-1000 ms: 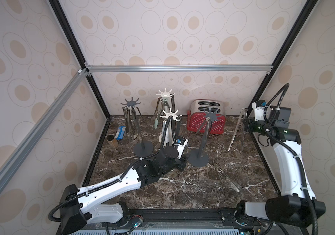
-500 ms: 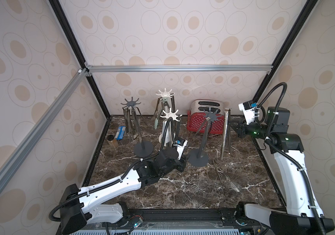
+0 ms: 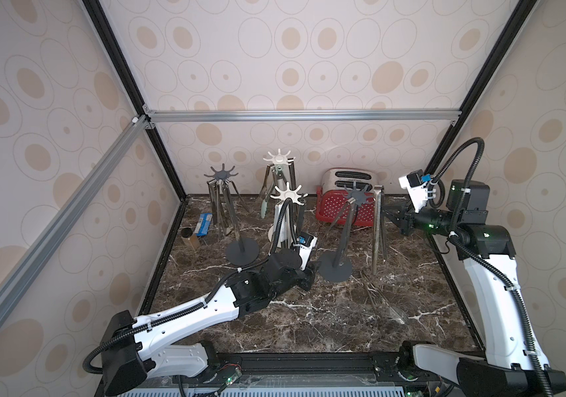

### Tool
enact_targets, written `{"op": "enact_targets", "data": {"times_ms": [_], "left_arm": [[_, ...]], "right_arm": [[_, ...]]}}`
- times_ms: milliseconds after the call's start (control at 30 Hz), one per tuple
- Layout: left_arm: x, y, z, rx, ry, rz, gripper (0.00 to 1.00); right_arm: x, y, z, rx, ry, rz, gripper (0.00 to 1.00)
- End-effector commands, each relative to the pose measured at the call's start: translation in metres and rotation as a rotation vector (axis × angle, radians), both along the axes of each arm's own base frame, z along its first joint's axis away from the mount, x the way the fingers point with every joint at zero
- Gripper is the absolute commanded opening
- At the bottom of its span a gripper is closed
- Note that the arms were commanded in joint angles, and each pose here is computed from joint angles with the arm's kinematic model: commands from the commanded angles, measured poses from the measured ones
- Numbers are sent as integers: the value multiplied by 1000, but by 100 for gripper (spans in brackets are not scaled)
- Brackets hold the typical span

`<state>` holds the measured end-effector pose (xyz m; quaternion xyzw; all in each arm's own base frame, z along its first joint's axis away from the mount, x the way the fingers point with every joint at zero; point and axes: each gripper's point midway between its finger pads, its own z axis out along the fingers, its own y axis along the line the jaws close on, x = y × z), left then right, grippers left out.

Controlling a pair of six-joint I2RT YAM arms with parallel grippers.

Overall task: Hang food tongs on kitchen utensil racks
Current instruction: Hang the food tongs on the rack.

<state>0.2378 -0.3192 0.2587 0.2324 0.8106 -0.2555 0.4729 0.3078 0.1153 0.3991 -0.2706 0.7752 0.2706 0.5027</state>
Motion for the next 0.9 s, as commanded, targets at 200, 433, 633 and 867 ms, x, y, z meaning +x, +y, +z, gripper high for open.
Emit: {"op": "enact_targets", "data": {"times_ms": [200, 433, 633, 867], "left_arm": [[1, -3, 13, -48, -4, 5, 37], [0, -4, 13, -53, -1, 3, 37], [0, -4, 12, -61, 4, 3, 37], [-2, -4, 13, -68, 4, -1, 37]], "right_arm": [[-4, 11, -8, -66, 6, 28, 0], [0, 10, -23, -95, 35, 6, 0], [0, 16, -40, -118, 65, 10, 0], [-4, 16, -58, -131, 94, -7, 0]]}}
